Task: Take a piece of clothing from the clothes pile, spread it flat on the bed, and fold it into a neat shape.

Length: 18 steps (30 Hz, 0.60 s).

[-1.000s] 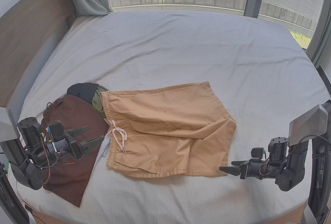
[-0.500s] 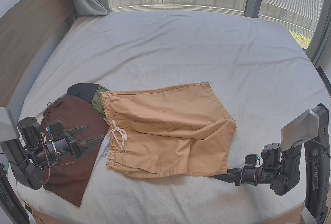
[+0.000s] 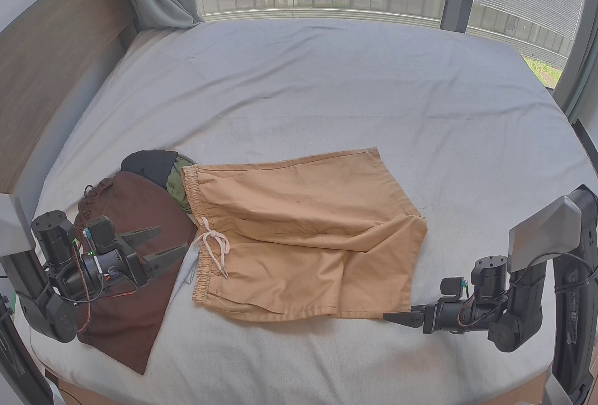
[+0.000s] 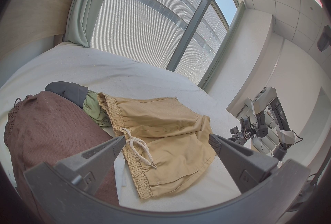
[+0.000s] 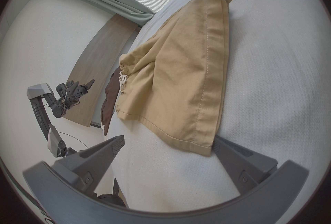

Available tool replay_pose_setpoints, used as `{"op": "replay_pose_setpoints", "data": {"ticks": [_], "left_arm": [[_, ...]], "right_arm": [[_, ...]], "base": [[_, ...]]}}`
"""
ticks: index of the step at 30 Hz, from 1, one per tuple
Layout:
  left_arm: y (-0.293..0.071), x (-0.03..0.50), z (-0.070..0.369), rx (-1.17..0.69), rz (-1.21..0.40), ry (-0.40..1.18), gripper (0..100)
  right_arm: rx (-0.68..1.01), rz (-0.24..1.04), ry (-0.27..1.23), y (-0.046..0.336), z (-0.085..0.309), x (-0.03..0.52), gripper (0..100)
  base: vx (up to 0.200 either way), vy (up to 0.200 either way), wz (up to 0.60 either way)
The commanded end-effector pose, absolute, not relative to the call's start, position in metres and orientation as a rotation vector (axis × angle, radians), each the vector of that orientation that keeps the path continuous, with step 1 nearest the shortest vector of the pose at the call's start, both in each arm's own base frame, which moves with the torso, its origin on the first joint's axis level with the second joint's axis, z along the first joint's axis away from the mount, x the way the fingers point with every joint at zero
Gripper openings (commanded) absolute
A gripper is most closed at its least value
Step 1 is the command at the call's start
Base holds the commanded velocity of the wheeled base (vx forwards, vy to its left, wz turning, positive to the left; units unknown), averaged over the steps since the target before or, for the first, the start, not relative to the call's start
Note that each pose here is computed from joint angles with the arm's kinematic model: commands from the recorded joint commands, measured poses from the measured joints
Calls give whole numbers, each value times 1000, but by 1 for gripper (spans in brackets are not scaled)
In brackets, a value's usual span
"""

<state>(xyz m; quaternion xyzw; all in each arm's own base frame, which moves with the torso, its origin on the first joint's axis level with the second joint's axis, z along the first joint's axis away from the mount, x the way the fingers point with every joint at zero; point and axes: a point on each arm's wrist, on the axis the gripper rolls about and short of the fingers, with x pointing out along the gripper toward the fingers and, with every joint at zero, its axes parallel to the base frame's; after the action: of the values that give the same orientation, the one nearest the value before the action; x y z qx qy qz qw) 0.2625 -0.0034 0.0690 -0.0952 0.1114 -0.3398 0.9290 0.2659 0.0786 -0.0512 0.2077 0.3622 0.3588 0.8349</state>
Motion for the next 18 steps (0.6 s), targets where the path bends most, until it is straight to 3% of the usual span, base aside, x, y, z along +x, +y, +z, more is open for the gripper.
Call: {"op": "replay_pose_setpoints", "data": {"ticks": [1,10,11,18], "left_arm": [[-3,263,68,-197,-696,231,100],[-3,263,67,-199,-696,235,100],[-3,263,67,-198,-696,234,100],[-3,266,62,-208,-694,250,100]], "right_arm": [[435,772,716,79,-37,267,100],[434,770,713,78,-36,267,100],[434,769,710,77,-36,268,0],[433,766,707,76,-36,268,0]], "base": [[0,0,0],[0,0,0],[0,0,0],[0,0,0]]}}
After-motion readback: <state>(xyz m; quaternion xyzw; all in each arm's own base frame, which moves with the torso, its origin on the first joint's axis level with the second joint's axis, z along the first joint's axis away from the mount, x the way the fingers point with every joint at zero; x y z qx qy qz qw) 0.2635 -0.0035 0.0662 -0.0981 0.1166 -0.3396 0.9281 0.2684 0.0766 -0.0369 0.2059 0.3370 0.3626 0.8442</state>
